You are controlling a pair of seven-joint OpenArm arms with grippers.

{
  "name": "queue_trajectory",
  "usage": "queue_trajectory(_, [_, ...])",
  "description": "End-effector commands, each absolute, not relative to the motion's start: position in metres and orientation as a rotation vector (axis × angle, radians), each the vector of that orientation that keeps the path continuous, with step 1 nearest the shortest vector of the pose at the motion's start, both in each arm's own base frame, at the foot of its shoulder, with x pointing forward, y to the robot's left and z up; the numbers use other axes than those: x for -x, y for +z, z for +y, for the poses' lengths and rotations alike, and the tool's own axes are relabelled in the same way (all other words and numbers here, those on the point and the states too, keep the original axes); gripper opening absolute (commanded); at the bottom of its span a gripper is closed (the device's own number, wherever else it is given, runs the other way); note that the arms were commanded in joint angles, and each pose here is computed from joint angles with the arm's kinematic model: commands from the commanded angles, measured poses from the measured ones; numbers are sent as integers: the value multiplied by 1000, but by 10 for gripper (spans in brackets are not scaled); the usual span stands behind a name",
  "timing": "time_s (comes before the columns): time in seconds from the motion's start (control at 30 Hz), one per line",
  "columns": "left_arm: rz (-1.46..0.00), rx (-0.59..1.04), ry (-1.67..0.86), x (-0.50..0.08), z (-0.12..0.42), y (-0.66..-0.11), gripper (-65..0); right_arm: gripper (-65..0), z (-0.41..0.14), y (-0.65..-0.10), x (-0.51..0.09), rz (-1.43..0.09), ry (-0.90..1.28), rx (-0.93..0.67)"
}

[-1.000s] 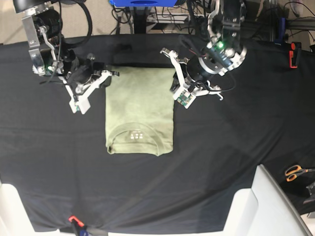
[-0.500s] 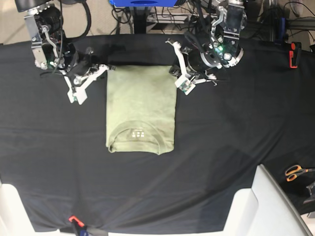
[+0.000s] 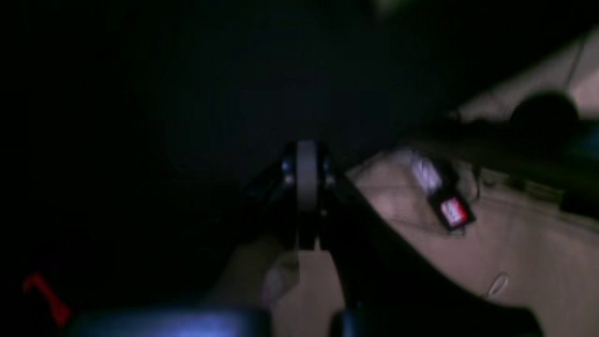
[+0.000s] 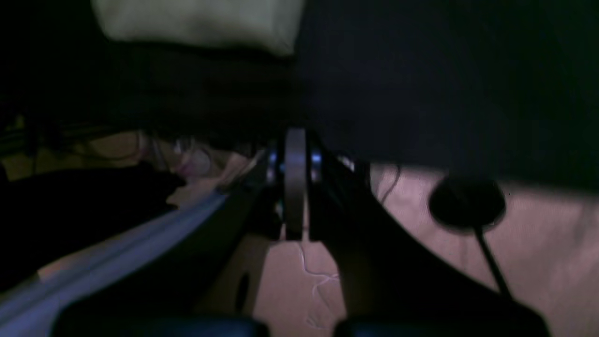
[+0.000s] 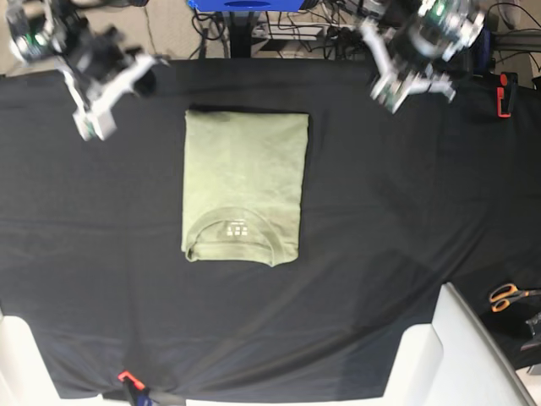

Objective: Fold the T-shirt properly

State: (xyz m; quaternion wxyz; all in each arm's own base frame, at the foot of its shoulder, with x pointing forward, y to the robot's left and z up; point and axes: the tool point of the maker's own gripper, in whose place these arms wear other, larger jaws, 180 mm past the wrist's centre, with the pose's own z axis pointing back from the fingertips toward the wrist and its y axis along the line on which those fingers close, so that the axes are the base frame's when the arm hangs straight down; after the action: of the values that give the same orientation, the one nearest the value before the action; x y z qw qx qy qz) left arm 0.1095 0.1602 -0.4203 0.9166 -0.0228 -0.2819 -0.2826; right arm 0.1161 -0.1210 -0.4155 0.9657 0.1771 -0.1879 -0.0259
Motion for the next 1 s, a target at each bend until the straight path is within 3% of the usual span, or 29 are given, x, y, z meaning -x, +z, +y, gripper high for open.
queue_trajectory(0.0, [-592,83,-580,-96,152,-416,-650,-647,-129,-413,-104,-368,-64,-347])
queue_trajectory(0.3, [-397,206,-534,6,140,-439,-650,-645,-163,-437,15,-90,-102,-216])
queue_trajectory(0.5, [-261,316,-468,54,127,-496,-650,-648,-170,-512,62,102,161,-51])
queue_trajectory(0.7, [-154,387,-400,63,118,-562,-650,-648,-197,-587,104,253,249,22])
queue_trajectory(0.8, [-15,406,-341,70,124,-605,-650,-644,-221,-625,115,327,274,93])
queue_trajectory(0.9, [119,424,-275,84,127,-633,-650,-642,-245,-641,115,294,228,164])
queue_trajectory(0.97, [114,363,-306,89,141,-643,-650,-642,-245,-646,107,165,232,167])
